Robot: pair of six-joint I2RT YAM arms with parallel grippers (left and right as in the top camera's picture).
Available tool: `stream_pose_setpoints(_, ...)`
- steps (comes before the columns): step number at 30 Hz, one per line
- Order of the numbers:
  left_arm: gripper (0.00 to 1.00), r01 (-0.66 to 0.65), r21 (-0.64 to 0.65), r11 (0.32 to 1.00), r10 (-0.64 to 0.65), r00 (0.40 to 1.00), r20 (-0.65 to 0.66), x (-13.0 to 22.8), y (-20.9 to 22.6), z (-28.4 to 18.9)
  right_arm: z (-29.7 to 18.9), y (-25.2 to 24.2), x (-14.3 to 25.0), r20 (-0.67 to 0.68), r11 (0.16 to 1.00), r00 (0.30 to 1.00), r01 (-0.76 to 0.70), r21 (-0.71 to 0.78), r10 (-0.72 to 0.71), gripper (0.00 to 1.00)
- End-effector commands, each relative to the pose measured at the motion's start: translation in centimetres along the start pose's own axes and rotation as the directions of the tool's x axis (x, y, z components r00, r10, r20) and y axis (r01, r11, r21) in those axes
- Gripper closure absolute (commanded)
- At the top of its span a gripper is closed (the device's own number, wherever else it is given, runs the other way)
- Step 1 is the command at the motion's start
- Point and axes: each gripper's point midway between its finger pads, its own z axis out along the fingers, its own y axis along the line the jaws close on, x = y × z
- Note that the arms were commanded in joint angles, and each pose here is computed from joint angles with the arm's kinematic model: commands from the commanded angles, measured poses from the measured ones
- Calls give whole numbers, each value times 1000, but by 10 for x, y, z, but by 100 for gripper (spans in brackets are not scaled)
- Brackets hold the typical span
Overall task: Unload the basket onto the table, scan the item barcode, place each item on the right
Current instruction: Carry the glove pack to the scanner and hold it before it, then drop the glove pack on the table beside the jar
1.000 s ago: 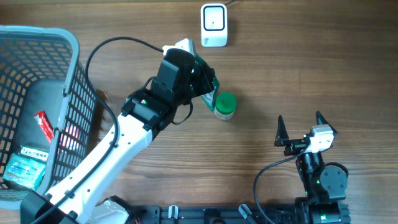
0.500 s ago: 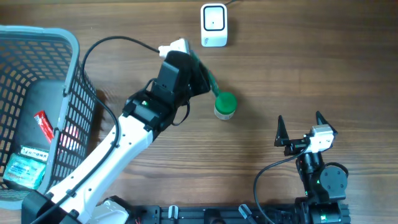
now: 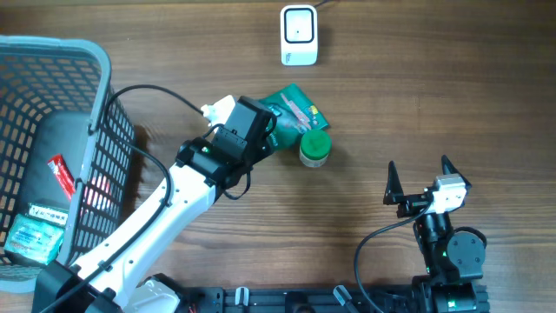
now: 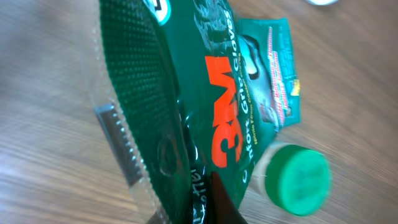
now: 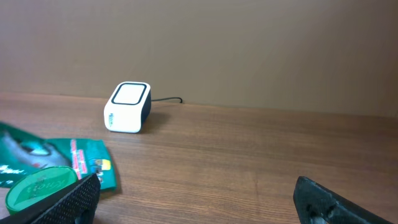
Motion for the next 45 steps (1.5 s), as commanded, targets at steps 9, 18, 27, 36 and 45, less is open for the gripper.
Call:
stream_pose_setpoints(9, 38, 20, 2, 1000, -20, 998, -53, 22, -3, -4, 0, -2, 0, 2, 1000, 1000, -10, 9, 10, 0)
stream_pose_setpoints(18, 0, 39, 152, 988, -45, 999, 32, 3, -23, -46, 0, -2, 0, 2, 1000, 1000, -10, 9, 10, 0)
stream_pose_setpoints(27, 1, 43, 246, 968, -133, 922, 363, -58, -9, -124, 0, -2, 0, 2, 1000, 1000, -10, 9, 10, 0)
stream_pose_setpoints(36, 0, 133, 200, 971, -233, 723, 650, -120, 41, -192, 0, -2, 0, 2, 1000, 1000, -10, 9, 10, 0)
stream_pose_setpoints(45, 0, 220, 170, 961, -263, 522, 811, -196, 76, -271, 0, -2, 0, 2, 1000, 1000, -10, 9, 10, 0)
